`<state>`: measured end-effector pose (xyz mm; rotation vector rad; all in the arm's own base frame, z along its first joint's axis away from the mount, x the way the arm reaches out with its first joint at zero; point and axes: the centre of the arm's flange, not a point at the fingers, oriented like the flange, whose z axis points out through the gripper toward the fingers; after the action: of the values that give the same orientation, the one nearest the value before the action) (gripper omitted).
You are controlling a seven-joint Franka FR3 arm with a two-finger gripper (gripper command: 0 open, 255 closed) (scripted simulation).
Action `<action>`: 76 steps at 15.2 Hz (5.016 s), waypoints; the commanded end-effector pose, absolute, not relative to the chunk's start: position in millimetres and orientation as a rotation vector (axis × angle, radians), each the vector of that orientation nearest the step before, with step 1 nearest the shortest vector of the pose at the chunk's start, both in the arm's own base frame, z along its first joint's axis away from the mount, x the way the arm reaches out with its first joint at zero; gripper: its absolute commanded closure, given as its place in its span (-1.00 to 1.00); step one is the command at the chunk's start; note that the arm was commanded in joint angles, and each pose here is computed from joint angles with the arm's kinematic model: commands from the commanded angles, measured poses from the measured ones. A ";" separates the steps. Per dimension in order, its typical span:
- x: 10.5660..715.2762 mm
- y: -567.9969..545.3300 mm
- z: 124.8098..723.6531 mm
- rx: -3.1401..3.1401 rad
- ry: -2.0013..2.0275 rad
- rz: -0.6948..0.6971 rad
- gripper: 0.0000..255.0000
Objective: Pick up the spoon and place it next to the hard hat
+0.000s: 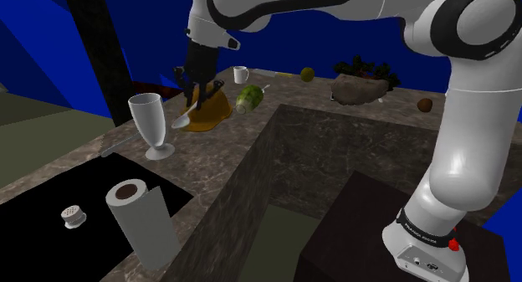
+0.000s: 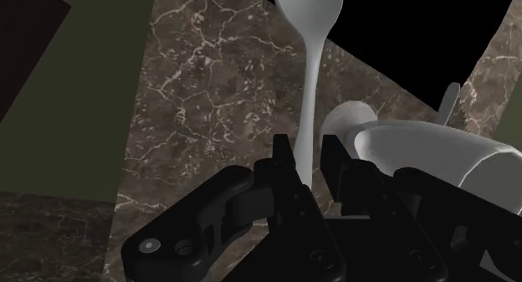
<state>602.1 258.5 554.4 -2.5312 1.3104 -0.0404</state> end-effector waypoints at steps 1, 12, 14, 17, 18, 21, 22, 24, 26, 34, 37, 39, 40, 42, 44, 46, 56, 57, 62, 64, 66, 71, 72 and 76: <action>622.2 240.8 555.2 -2.532 1.310 -0.041 1.00; 731.8 147.4 555.7 -2.532 1.310 -0.041 1.00; 731.7 147.4 545.1 -2.532 1.310 -0.041 1.00; 731.8 147.4 529.3 -2.532 1.310 -0.041 1.00; 731.8 147.4 524.0 -2.532 1.310 -0.041 1.00; 731.8 147.4 508.2 -2.532 1.310 -0.041 1.00; 731.8 147.4 502.9 -2.532 1.310 -0.041 1.00; 731.8 147.4 492.3 -2.532 1.310 -0.041 1.00; 731.8 147.4 481.8 -2.532 1.310 -0.041 1.00; 731.8 147.4 439.5 -2.532 1.310 -0.041 1.00; 731.8 147.4 423.7 -2.532 1.310 -0.041 1.00; 731.8 147.4 413.1 -2.532 1.310 -0.041 1.00; 731.8 147.4 407.9 -2.532 1.310 -0.041 1.00; 731.8 147.4 397.3 -2.532 1.310 -0.041 1.00; 731.8 147.4 386.8 -2.532 1.310 -0.041 1.00; 731.8 147.4 376.2 -2.532 1.310 -0.041 1.00; 731.8 147.4 347.1 -2.532 1.310 -0.041 1.00; 731.8 147.4 347.1 -2.532 1.310 -0.041 1.00; 731.8 147.4 347.1 -2.532 1.310 -0.041 -1.00; 731.8 147.4 347.1 -2.532 1.310 -0.041 -1.00; 729.7 144.2 359.7 -2.532 1.310 -0.041 -1.00; 723.9 135.3 394.9 -2.532 1.310 -0.041 -1.00; 724.0 135.3 394.9 -2.532 1.310 -0.041 -1.00; 724.0 135.3 394.9 -2.532 1.310 -0.041 -1.00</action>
<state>724.0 135.3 394.9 -2.5320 1.3097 -0.0407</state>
